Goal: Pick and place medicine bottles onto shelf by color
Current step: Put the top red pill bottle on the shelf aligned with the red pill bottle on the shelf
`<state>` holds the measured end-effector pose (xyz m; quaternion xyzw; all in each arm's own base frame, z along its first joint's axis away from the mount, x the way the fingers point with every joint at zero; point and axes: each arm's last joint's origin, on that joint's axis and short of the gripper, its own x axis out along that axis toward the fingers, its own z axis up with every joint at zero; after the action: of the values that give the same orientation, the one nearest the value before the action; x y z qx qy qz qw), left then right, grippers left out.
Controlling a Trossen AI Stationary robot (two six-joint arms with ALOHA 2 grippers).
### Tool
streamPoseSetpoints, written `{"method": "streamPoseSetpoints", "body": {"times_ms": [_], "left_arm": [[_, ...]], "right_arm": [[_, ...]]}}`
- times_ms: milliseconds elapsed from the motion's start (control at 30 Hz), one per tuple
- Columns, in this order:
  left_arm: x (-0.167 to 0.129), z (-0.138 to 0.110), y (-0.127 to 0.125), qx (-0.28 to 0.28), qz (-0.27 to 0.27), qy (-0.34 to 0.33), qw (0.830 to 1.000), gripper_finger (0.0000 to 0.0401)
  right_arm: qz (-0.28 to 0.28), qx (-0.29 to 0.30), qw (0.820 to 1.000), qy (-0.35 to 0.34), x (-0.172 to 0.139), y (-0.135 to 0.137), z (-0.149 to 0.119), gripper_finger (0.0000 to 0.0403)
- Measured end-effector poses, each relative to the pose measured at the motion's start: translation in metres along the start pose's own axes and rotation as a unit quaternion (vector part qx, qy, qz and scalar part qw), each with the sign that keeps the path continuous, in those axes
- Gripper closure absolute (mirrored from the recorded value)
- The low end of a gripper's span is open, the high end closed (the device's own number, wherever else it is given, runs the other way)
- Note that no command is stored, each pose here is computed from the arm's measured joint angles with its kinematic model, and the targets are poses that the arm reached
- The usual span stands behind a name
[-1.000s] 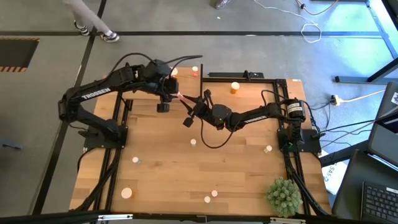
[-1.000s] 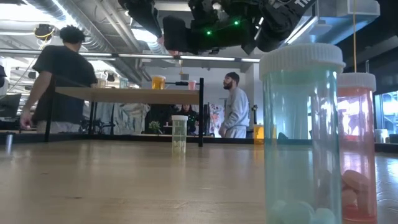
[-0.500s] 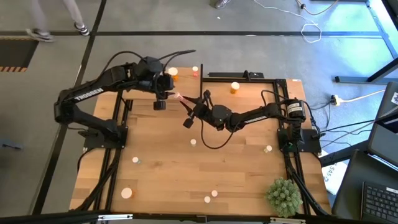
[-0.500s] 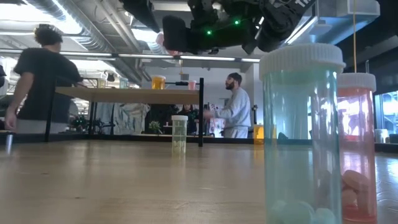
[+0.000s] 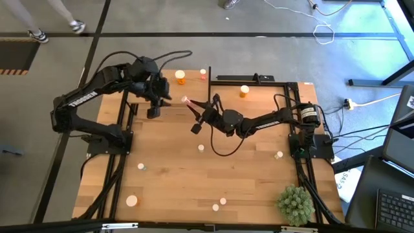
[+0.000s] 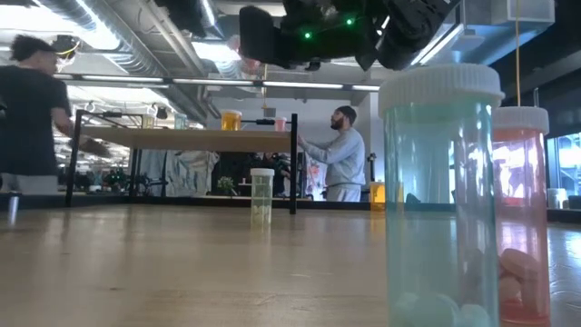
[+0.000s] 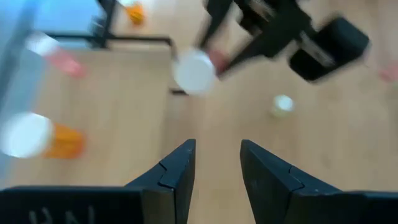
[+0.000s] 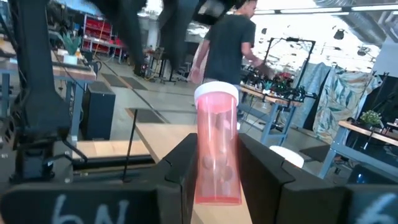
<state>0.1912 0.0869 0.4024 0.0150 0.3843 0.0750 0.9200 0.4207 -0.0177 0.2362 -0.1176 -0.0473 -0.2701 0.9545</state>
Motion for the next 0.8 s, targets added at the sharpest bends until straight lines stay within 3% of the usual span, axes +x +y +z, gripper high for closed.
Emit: {"method": "streamPoseSetpoints", "body": {"times_ms": [267,633,800], "left_arm": [[0.000,-0.005,0.003,-0.012,-0.009,0.019,1.000,0.0280],[-0.001,-0.007,0.006,-0.020,0.058,0.042,0.997,0.0280],[-0.001,-0.007,0.007,-0.021,0.064,0.044,0.997,0.0280]], "right_arm": [[0.011,0.008,1.000,-0.018,-0.003,-0.005,0.015,0.0298],[0.034,0.009,0.999,-0.025,-0.003,-0.004,0.017,0.0298],[0.034,0.009,0.999,-0.025,-0.003,-0.004,0.017,0.0298]]}}
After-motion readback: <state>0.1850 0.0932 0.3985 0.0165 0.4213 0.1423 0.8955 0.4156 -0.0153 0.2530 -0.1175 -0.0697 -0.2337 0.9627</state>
